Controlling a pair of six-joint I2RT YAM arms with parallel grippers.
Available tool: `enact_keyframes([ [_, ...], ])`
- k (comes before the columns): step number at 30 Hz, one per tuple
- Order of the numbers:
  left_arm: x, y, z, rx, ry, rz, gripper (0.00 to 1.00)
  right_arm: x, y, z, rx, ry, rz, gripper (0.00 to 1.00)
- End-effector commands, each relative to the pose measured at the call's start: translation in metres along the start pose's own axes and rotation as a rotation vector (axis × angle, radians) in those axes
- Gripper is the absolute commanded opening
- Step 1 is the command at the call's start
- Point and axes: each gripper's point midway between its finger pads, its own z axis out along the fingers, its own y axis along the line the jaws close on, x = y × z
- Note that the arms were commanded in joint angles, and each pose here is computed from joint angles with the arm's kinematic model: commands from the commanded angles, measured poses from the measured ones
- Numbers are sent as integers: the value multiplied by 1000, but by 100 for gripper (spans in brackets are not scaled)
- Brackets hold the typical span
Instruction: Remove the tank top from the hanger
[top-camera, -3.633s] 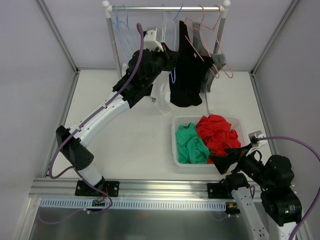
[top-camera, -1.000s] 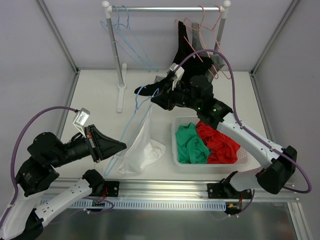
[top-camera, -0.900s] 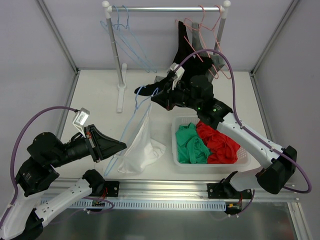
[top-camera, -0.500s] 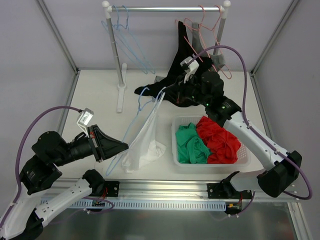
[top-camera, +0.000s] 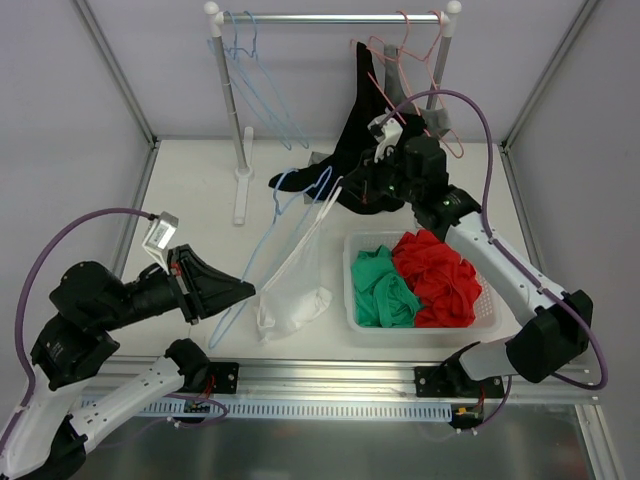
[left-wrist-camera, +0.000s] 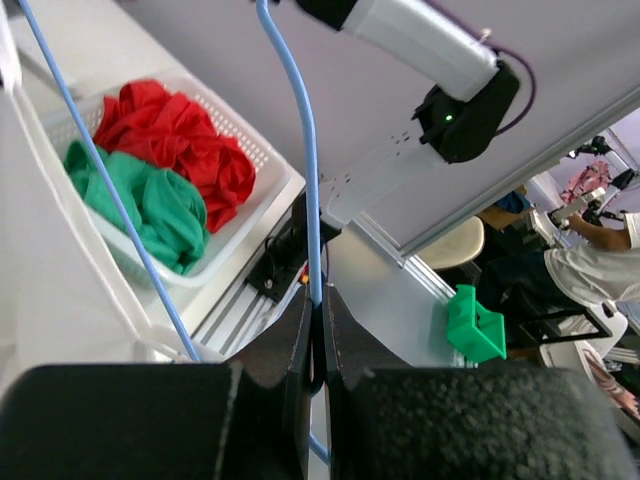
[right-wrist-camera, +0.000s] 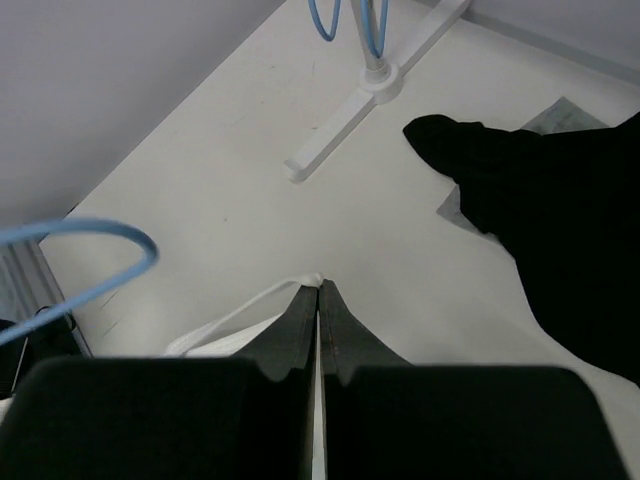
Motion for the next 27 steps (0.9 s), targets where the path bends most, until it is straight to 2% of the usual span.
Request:
enact_keyframes([
  [1, -38, -35, 1, 133, -115, 136, 0, -5, 28, -1, -147, -16, 17, 0],
  [4, -63, -43, 12, 173, -209, 234, 0, 3, 62, -13, -303, -31, 65, 0],
  [6, -86, -50, 17, 205, -313, 325, 0, 12, 87, -25, -393, -38, 89, 0],
  [7, -91, -41, 28, 186, -331, 379, 0, 18, 95, -29, -412, -31, 92, 0],
  [8, -108, -51, 28, 219, -421, 450, 0, 23, 111, -37, -451, -23, 77, 0],
  [9, -118, -45, 36, 196, -461, 527, 0, 41, 113, -38, -453, 9, 86, 0],
  [11, -130, -37, 47, 174, -527, 609, 0, 61, 123, -42, -455, 33, 86, 0],
  [12, -145, -37, 53, 163, -593, 706, 0, 75, 121, -41, -438, 59, 83, 0],
  [14, -159, -40, 59, 159, -647, 797, 0, 116, 107, -36, -347, 135, 94, 0],
  [15, -166, -46, 65, 182, -681, 920, 0, 133, 99, -37, -298, 177, 113, 0],
  [18, -179, -43, 78, 145, -740, 1117, 0, 190, 81, -37, -192, 280, 166, 0],
  [19, -188, -48, 73, 137, -809, 1169, 0, 202, 79, -39, -168, 305, 172, 0],
  [20, -194, -49, 72, 118, -843, 1201, 0, 223, 78, -43, -144, 347, 174, 0],
  [23, -211, -47, 68, 41, -911, 1236, 0, 246, 80, -51, -122, 379, 168, 0],
  [27, -208, -49, 64, 55, -933, 1252, 0, 250, 89, -56, -142, 371, 179, 0],
])
